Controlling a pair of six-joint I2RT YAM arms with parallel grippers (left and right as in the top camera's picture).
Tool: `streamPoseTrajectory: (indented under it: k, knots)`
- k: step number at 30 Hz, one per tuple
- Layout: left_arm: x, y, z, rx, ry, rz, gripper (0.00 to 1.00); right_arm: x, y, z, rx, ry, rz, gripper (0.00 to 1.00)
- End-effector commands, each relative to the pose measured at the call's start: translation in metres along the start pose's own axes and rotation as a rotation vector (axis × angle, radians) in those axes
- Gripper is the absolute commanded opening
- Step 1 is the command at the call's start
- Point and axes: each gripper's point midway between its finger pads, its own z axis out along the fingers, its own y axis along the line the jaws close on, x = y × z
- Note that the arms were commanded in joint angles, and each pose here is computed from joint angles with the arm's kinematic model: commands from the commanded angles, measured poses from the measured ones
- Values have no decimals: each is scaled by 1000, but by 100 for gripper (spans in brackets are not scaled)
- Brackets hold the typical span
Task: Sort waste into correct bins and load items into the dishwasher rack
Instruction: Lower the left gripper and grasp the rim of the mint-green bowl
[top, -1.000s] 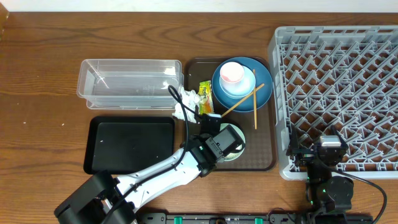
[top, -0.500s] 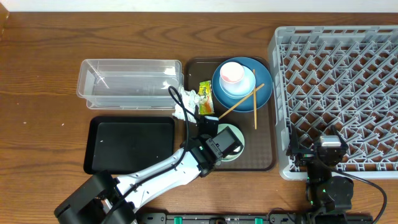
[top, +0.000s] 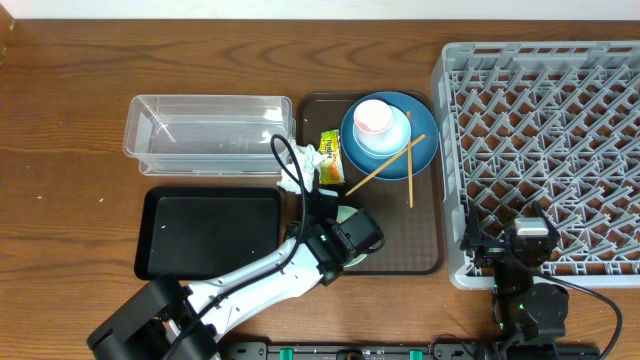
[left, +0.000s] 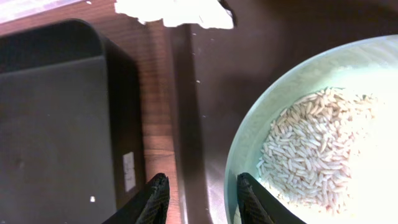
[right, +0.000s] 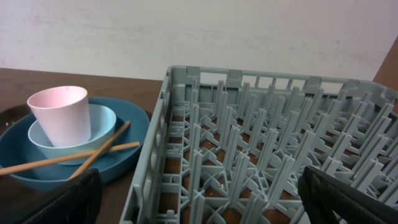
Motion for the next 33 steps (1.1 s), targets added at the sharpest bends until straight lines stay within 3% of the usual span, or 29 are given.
streamPoseTrajectory:
  k: [1, 11, 14, 17, 21, 23, 27, 33]
  knots:
    - [-5, 11, 3, -65, -38, 1, 39, 1, 3, 0, -14, 3, 15, 99]
    - [-36, 4, -35, 34, -106, -66, 39, 1, 3, 0, -14, 3, 15, 99]
    - [-49, -12, -63, 186, -113, -115, 49, 1, 3, 0, -14, 3, 15, 99]
    - [-61, -26, -91, 342, -145, -163, 68, 1, 3, 0, -14, 3, 15, 99]
    - [-75, -24, -111, 406, -211, -205, 72, 1, 3, 0, -14, 3, 15, 99]
    - [-78, -30, -116, 444, -216, -212, 70, 1, 3, 0, -14, 3, 15, 99]
    - [-76, -58, -120, 570, -158, -237, 51, 1, 3, 0, -14, 3, 15, 99]
    - [-57, -88, -98, 574, -70, -177, 48, 1, 3, 0, -14, 3, 15, 99]
